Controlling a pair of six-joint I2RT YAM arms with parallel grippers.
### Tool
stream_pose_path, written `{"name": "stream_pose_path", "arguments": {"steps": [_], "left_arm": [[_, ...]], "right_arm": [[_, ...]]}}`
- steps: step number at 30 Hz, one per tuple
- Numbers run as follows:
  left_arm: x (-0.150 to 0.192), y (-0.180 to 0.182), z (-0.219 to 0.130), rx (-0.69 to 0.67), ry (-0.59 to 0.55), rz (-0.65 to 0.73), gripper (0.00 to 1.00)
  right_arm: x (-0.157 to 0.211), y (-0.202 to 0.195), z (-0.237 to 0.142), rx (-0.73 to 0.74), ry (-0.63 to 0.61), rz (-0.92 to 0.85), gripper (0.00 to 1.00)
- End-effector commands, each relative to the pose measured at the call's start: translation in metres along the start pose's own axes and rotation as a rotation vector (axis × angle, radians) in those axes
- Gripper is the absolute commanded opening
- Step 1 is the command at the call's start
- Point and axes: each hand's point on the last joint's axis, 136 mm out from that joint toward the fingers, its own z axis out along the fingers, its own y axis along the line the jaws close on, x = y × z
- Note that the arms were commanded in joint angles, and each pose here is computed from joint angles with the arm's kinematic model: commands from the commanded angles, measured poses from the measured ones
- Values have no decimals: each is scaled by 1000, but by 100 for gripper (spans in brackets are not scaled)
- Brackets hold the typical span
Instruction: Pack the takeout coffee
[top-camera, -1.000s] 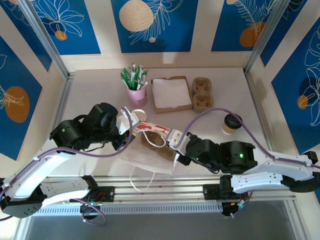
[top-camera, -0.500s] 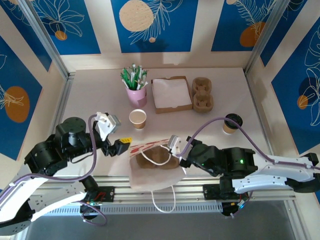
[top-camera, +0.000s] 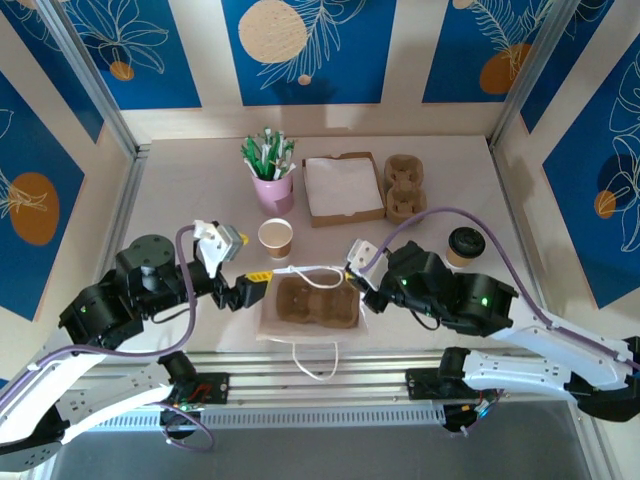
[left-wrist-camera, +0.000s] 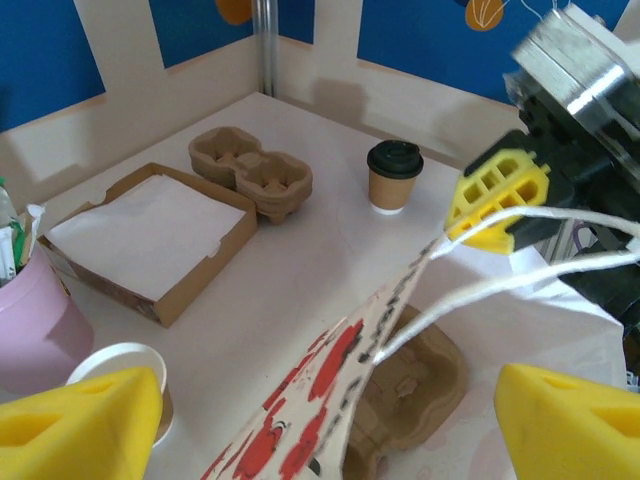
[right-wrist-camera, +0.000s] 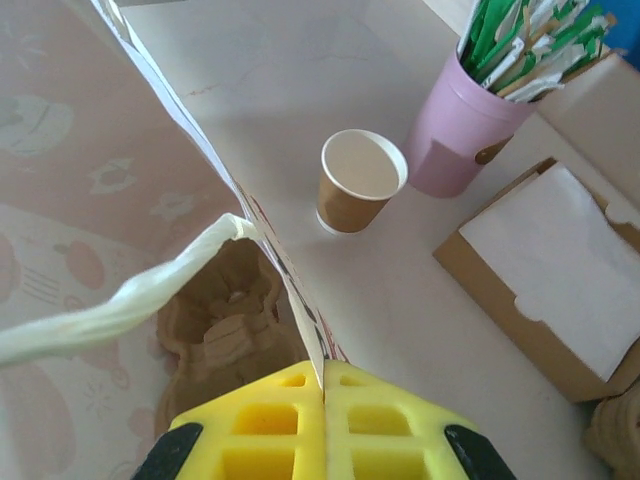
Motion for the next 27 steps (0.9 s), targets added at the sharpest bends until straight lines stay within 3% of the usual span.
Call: {"name": "stream_pose_path", "arguments": {"steps": [1, 9, 17, 20, 27], "left_arm": [[-13, -1, -1, 10, -60, -24, 87], [-20, -2, 9, 25, -75, -100, 87], [-11, 0, 17, 17, -49, -125, 87], [-7, 2, 17, 2, -41, -132, 87], [3, 19, 15, -102, 19, -128, 87]], "right_arm": [[-7, 11, 1, -118, 7, 70, 0], [-12, -19, 19, -81, 93, 191, 3], [-28, -35, 27, -75, 155, 243, 39], [-32, -41, 29, -52, 163, 250, 57], [-42, -81, 0, 126, 176, 410, 68]]}}
